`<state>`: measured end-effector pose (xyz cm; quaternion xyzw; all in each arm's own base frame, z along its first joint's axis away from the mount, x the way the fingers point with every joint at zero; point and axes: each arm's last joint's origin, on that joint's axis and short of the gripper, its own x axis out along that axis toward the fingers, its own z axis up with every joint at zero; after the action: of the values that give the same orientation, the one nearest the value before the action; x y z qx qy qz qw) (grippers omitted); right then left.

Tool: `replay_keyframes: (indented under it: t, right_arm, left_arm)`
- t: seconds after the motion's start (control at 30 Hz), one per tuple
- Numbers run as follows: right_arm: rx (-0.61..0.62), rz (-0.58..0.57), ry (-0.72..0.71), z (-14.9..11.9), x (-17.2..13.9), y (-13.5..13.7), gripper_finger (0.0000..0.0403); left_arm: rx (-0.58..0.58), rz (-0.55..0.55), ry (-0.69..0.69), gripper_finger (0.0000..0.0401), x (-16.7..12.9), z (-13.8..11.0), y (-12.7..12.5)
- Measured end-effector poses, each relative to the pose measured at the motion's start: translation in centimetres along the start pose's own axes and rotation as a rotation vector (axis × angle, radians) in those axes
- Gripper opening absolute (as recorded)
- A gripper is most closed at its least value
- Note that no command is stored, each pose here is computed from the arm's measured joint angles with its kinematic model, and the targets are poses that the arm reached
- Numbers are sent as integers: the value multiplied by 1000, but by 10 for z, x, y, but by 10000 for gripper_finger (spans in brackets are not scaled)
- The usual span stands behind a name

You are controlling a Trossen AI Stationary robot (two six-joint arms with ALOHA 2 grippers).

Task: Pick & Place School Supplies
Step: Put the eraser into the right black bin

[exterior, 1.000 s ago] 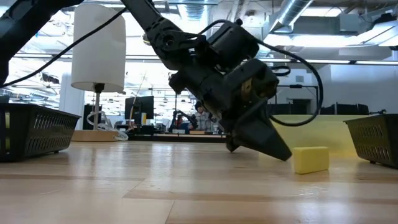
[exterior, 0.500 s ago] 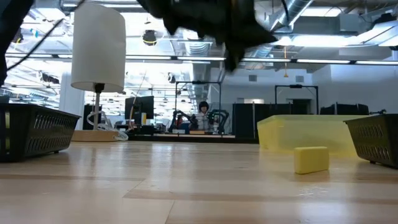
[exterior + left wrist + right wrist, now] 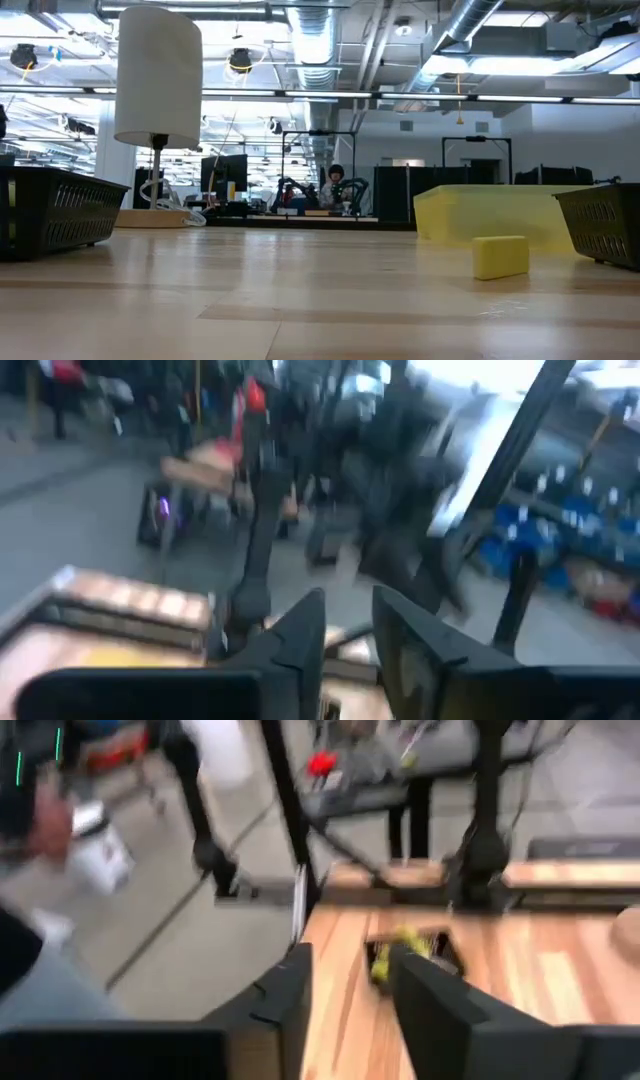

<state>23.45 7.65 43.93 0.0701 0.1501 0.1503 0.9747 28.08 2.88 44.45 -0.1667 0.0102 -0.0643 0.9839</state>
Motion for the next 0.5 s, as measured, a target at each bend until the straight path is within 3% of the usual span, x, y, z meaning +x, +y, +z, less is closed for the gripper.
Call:
replay_keyframes:
  t: [0.1,0.23,0.5]
  right_arm:
    - [-46,34,123,-2,20,-2,157]
    - [-142,44,340,-21,58,-7,183]
    - [-177,122,734,-81,125,-22,169]
  left_arm:
    - [9,37,-70,102,-33,16,-18]
    - [3,102,-79,112,-60,18,-36]
    - [-2,187,48,100,-70,1,-50]
